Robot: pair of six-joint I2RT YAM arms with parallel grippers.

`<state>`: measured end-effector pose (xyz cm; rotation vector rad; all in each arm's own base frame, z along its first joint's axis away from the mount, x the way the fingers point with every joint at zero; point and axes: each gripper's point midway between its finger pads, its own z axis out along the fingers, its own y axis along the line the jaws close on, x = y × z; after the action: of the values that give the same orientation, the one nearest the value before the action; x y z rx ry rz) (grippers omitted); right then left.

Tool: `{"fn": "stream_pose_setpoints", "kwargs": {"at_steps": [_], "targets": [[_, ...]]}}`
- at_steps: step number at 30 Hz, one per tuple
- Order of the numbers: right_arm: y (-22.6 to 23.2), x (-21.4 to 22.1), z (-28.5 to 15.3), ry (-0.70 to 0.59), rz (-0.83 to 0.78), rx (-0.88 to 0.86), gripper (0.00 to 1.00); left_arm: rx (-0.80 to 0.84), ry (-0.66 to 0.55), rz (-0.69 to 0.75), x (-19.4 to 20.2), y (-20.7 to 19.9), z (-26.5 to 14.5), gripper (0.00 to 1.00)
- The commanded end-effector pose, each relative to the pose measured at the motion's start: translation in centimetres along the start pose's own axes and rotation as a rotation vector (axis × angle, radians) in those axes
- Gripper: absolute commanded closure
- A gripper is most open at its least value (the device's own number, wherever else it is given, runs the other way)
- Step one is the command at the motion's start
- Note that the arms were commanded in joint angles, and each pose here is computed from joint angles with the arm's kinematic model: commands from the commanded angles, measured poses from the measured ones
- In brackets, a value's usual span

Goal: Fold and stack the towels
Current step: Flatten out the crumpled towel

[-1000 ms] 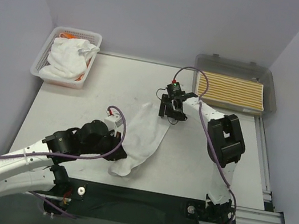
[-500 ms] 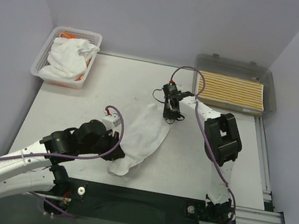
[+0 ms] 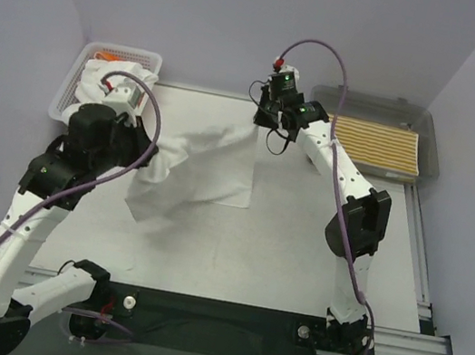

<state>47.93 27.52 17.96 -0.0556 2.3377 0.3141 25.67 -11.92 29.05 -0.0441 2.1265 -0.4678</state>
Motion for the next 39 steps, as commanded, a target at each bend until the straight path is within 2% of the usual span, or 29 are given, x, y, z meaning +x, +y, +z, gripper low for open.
{"fn": "stream_pose_setpoints", "kwargs": {"at_steps": [1, 4, 6, 7, 10, 11, 13, 14, 15, 17, 18, 19, 21, 23, 25, 26, 27, 29, 31, 34, 35, 37, 38, 39], "targets": [[3.9, -7.4, -6.7, -0.172, 0.011, -0.162, 0.93, 0.005, -0.179, 0.110, -7.1, -0.9, -3.4, 1.00], [4.8, -10.4, -9.4, -0.257, 0.008, -0.213, 0.95, 0.018, -0.253, 0.120, -9.7, -1.8, -5.3, 1.00], [5.1, -11.8, -11.6, -0.315, 0.000, -0.251, 0.96, 0.041, -0.264, 0.125, -9.8, -2.2, -5.9, 1.00], [4.9, -12.2, -13.0, -0.338, -0.008, -0.259, 0.96, 0.051, -0.258, 0.130, -9.0, -2.1, -6.2, 1.00], [3.1, -9.9, -12.6, -0.307, -0.019, -0.235, 0.96, 0.121, -0.214, 0.115, -6.2, -2.5, -6.5, 1.00], [1.8, -7.0, -10.4, -0.237, -0.025, -0.202, 0.95, 0.149, -0.125, 0.102, -3.2, -2.3, -5.0, 1.00], [0.0, -4.7, -9.3, -0.189, -0.014, -0.167, 0.95, 0.194, -0.048, 0.033, 0.0, -2.4, -4.4, 1.00], [-0.9, -3.1, -8.2, -0.155, -0.010, -0.148, 0.95, 0.228, 0.078, -0.004, 4.2, -2.2, -2.7, 1.00], [-2.3, 0.3, -6.4, -0.075, -0.012, -0.112, 0.94, 0.255, 0.122, -0.069, 5.7, -2.6, -2.3, 1.00], [-4.3, 3.6, -4.5, -0.010, -0.008, -0.061, 0.94, 0.307, 0.209, -0.136, 9.1, -2.9, -1.5, 1.00], [-5.1, 5.2, -3.8, 0.023, -0.004, -0.041, 0.95, 0.332, 0.279, -0.168, 12.0, -2.8, -0.6, 1.00], [-6.7, 8.4, -2.6, 0.095, 0.001, -0.006, 0.96, 0.339, 0.290, -0.207, 12.8, -3.0, -0.6, 1.00], [-8.0, 10.9, -1.8, 0.143, 0.009, 0.021, 0.98, 0.342, 0.328, -0.217, 15.0, -3.1, -0.2, 0.96], [-9.7, 13.7, -1.4, 0.189, 0.012, 0.064, 0.98, 0.352, 0.359, -0.206, 16.2, -3.7, -0.3, 0.89], [-11.1, 15.6, -1.6, 0.221, 0.004, 0.101, 0.98, 0.400, 0.408, -0.190, 17.3, -5.3, -0.9, 0.78], [-11.8, 16.1, -1.8, 0.227, 0.000, 0.121, 0.98, 0.414, 0.418, -0.186, 17.7, -5.7, -1.1, 0.70], [-12.2, 16.5, -2.0, 0.232, -0.004, 0.125, 0.97, 0.441, 0.421, -0.182, 17.8, -6.5, -1.4, 0.49], [-13.2, 17.7, -2.5, 0.255, -0.010, 0.141, 0.94, 0.486, 0.441, -0.154, 18.0, -7.8, -2.1, 0.33], [-13.9, 18.3, -2.7, 0.269, -0.020, 0.148, 0.94, 0.514, 0.442, -0.125, 17.2, -8.6, -2.3, 0.24], [-14.9, 19.0, -3.0, 0.282, -0.029, 0.160, 0.94, 0.444, 0.407, -0.033, 15.6, -8.3, -0.4, 0.22], [-15.0, 19.2, -3.1, 0.286, -0.027, 0.163, 0.95, 0.399, 0.328, -0.019, 12.7, -8.4, 0.4, 0.22], [-15.3, 19.2, -3.2, 0.283, -0.029, 0.165, 0.96, 0.321, 0.308, 0.021, 10.9, -7.6, 3.2, 0.23], [-15.3, 19.1, -3.4, 0.282, -0.034, 0.164, 0.96, 0.267, 0.233, 0.004, 7.9, -6.7, 4.7, 0.24], [-15.4, 19.2, -3.4, 0.283, -0.040, 0.163, 0.96, 0.219, 0.247, 0.022, 7.5, -5.8, 7.1, 0.24]]}}
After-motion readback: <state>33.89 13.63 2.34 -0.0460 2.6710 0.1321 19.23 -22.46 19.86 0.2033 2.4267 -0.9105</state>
